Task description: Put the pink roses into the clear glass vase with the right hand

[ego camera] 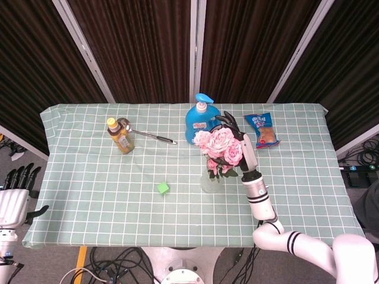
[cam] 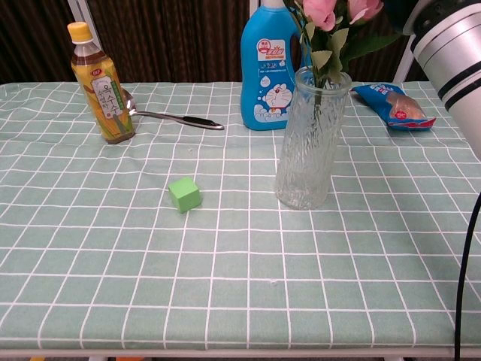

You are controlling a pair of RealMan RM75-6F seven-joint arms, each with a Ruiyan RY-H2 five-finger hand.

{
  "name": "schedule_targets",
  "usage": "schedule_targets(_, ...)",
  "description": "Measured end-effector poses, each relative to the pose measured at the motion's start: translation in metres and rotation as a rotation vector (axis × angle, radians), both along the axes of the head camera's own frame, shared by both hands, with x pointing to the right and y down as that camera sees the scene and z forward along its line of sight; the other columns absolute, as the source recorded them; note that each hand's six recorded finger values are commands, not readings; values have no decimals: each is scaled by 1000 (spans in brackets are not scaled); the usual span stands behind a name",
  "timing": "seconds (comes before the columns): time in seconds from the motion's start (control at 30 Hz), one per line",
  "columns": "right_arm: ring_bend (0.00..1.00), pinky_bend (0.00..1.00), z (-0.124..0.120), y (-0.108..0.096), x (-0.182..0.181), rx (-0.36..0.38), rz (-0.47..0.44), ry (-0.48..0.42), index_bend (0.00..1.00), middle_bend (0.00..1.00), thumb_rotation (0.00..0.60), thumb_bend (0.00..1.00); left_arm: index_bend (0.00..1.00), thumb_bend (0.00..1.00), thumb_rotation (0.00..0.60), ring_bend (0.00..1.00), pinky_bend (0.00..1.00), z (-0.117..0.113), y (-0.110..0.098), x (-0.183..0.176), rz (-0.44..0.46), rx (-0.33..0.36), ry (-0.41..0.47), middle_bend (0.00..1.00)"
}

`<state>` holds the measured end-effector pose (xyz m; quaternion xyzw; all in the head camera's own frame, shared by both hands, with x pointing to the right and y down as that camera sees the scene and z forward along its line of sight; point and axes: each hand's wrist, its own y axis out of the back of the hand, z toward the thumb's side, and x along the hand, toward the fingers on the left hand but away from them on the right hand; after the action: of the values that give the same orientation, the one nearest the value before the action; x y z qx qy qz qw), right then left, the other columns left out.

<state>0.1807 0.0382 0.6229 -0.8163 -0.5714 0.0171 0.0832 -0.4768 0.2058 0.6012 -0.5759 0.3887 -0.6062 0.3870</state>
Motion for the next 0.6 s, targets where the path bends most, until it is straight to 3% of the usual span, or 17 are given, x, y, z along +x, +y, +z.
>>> schedule_targets(0.2, 25, 0, 9, 7, 1, -32, -53, 40, 291, 376, 600, 28, 82, 0, 600, 0, 63, 1, 1, -2, -3, -5, -2, 0)
schedule_targets(0.37, 0, 0, 12, 11, 3, -37, -116, 105, 47, 157, 600, 0, 81, 0, 600, 0, 63, 0, -1, 1, 8, 1, 11, 0)
schedule_targets(0.5, 0, 0, 13, 14, 9, -48, -153, 153, 0, 49, 600, 0, 82, 0, 600, 0, 63, -1, -3, 3, 15, 5, 15, 0)
schedule_targets(0.6, 0, 0, 9, 13, 19, -50, -147, 160, 0, 30, 600, 0, 82, 0, 600, 0, 63, -1, -3, 4, 18, 6, 13, 0)
